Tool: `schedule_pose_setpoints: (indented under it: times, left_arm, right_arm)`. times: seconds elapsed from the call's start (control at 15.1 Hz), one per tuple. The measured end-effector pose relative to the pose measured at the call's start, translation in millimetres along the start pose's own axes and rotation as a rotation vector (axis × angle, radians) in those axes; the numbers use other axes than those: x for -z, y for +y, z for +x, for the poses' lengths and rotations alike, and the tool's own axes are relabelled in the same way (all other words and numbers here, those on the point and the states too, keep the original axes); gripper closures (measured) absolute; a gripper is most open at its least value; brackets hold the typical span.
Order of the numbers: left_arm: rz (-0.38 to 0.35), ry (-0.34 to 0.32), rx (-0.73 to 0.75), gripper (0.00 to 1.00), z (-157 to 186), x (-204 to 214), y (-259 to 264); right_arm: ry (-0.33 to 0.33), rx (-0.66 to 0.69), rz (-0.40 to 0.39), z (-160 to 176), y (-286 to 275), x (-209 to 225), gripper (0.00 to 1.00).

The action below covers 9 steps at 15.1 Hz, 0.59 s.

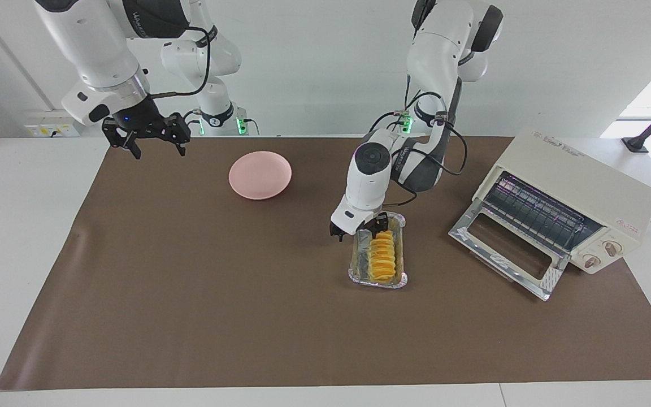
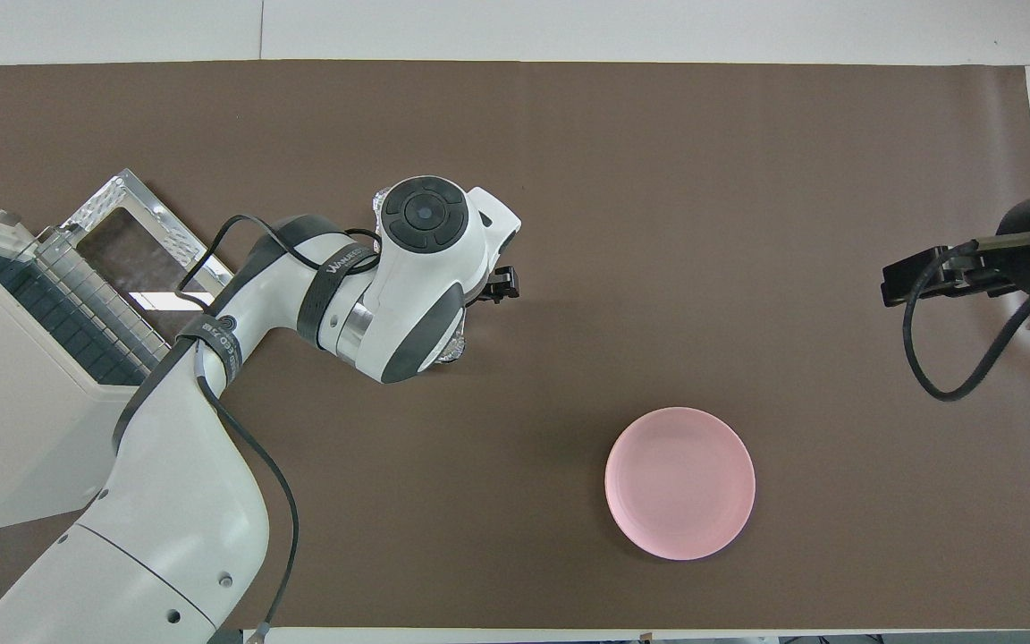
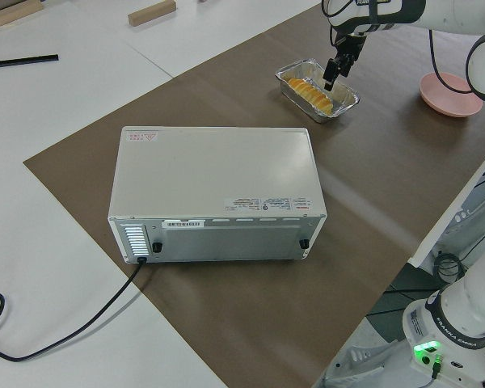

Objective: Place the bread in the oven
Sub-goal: 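Carry the foil tray to the oven opening with the left gripper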

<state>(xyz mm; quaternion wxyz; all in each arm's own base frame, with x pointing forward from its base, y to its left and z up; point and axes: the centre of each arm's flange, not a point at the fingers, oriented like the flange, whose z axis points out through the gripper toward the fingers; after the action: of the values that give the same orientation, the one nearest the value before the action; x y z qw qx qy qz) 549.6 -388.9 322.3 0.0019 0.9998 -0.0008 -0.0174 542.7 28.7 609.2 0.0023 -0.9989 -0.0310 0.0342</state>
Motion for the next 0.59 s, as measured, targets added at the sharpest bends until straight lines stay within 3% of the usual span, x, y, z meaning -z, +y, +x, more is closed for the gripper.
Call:
schedule_pose_setpoints:
  times: [0.33, 0.59]
  left_arm:
    - [0.007, -0.009, 0.026, 0.04, -7.1, -7.3, 6.3]
    - [0.018, -0.002, 0.062, 0.48, -5.2, -7.6, 3.4]
  right_arm:
    - [-0.009, -0.011, 0.002, -1.1, 6.3, -0.8, 0.00]
    - [-0.023, -0.011, 0.013, -2.6, 5.2, -1.9, 0.00]
